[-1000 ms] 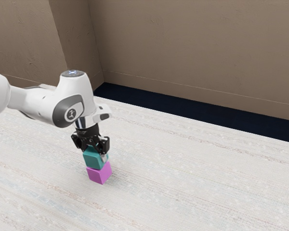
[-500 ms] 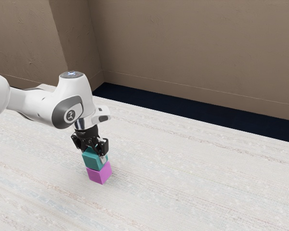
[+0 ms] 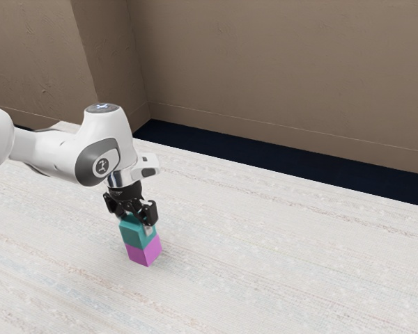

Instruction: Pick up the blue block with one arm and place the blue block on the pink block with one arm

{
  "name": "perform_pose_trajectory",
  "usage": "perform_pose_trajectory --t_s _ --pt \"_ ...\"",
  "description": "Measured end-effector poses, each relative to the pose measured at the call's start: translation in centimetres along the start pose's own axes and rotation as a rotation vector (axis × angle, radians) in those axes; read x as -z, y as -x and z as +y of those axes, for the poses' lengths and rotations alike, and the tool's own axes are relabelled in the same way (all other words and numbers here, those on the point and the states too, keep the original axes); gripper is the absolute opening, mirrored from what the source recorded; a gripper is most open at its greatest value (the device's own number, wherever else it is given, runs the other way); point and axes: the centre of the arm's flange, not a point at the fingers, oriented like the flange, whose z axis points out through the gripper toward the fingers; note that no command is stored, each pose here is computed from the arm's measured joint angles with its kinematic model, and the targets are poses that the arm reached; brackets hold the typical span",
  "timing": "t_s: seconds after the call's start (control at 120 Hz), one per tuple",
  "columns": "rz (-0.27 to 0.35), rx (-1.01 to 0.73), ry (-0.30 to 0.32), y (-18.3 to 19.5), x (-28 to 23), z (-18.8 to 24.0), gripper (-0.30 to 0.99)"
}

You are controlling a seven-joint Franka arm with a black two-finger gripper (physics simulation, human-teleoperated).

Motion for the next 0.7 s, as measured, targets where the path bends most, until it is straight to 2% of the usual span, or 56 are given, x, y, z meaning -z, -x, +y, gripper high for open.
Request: perform_pose_trajectory --t_s 0.2,0.333,0.433,0.5,0.567,0.7 --pt "0.008 -0.031 0.003 0.0 0.5 0.0 0.63" --pt "0.05 -0.05 -0.001 0.0 2.8 0.1 0.66" --pt "0.2 -0.068 -0.018 0.9 12.8 0.6 0.67" --pt "0.246 -0.074 -0.02 0.6 20.1 0.6 0.68" --pt "0.241 -0.075 -0.022 0.6 25.0 -0.1 0.68" --pt "0.145 -0.103 -0.037 1.6 27.9 -0.5 0.69"
